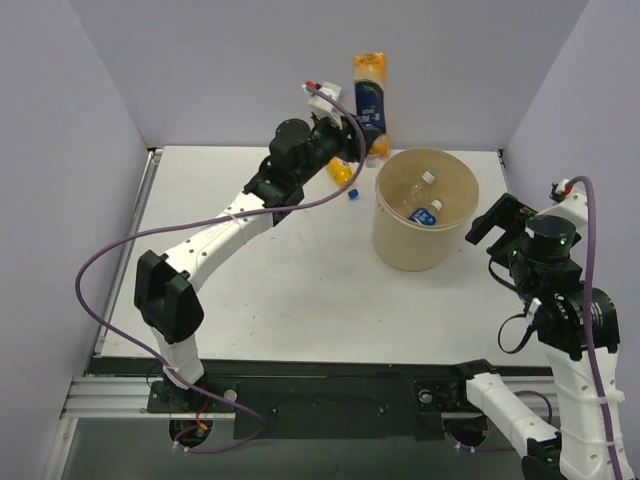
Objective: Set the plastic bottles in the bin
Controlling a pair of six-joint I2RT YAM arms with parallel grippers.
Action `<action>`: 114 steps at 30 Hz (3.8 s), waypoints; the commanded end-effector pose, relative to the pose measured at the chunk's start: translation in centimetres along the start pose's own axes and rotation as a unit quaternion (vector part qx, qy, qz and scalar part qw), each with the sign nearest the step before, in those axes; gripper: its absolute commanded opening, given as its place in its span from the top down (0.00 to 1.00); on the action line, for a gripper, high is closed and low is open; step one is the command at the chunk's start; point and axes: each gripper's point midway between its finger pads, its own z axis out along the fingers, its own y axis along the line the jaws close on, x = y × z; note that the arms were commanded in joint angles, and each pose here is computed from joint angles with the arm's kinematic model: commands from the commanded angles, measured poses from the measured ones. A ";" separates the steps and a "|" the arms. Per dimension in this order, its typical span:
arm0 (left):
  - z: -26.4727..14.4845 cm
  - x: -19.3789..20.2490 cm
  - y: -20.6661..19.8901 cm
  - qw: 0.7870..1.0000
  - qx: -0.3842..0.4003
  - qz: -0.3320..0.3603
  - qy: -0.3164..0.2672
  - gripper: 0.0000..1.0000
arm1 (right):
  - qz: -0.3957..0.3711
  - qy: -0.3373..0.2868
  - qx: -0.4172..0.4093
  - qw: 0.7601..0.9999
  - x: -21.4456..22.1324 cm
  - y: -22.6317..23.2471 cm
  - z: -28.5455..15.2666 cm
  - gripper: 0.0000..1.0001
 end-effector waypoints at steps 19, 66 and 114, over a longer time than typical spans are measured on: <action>2.1 3.1 -9.5 0.986 0.125 0.098 0.054 0.06 | -0.015 -0.014 0.036 0.999 0.1 -2.9 -2.3 0.05; 9.2 27.0 21.0 0.921 -0.306 -0.205 0.129 0.04 | -0.046 0.036 0.059 0.997 1.7 -1.6 1.7 0.05; 0.3 8.9 13.3 0.977 -0.197 -0.064 0.042 0.66 | -0.002 0.042 0.011 0.999 2.9 0.3 2.3 0.05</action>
